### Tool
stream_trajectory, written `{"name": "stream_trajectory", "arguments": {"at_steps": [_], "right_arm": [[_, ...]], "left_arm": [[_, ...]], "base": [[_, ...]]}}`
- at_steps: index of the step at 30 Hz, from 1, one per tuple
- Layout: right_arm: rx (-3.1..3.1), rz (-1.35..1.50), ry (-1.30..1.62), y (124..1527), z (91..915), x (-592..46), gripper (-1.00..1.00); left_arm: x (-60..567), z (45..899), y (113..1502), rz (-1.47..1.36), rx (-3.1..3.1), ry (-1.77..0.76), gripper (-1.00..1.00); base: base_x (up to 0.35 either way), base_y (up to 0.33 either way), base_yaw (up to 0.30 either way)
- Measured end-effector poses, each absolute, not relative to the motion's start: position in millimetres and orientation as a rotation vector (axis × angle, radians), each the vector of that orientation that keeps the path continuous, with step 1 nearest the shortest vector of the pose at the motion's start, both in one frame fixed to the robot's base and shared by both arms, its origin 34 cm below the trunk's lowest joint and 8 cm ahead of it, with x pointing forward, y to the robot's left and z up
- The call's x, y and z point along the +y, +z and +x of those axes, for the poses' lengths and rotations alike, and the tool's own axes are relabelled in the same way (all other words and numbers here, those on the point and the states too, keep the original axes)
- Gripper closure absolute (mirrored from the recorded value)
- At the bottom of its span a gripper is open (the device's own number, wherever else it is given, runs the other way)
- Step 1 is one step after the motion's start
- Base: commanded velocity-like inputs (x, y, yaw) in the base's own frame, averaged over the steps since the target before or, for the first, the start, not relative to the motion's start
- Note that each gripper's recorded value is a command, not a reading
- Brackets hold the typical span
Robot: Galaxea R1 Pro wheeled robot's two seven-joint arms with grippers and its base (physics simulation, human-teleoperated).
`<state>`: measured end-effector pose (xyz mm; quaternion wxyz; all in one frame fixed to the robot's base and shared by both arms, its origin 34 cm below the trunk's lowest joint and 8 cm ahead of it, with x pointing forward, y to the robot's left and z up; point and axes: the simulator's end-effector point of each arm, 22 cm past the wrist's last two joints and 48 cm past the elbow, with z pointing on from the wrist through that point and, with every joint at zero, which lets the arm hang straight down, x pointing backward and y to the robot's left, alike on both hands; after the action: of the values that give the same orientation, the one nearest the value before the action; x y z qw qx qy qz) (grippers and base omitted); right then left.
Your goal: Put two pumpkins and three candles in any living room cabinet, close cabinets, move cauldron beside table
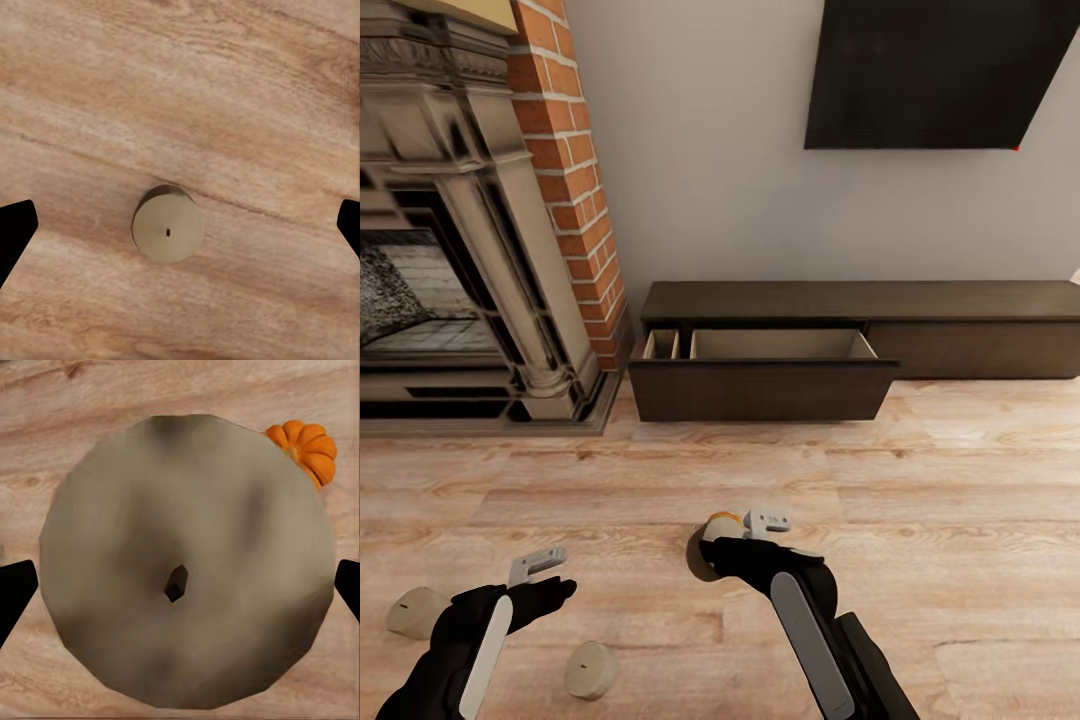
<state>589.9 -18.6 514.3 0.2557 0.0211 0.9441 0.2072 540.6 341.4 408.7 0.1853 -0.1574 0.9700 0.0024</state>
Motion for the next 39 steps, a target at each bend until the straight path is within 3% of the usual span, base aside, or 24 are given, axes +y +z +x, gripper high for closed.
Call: {"name": "stream_trajectory", "arguments": {"at_steps": [31,39], "right_arm": [[2.505,0.127,0.517,440.9,561.6,-43.4,1.0],[2.442,0.014,0.583,441.8,532.6,5.5,1.0]], "left_arm": [[341.1,522.7,338.8,-0.442,2.74,0.009,-1.0],[341.2,519.8,324.1,-0.441,2.731,0.008,-1.0]], "base": [[0.0,0.0,0.0],[0.0,0.0,0.0]]}}
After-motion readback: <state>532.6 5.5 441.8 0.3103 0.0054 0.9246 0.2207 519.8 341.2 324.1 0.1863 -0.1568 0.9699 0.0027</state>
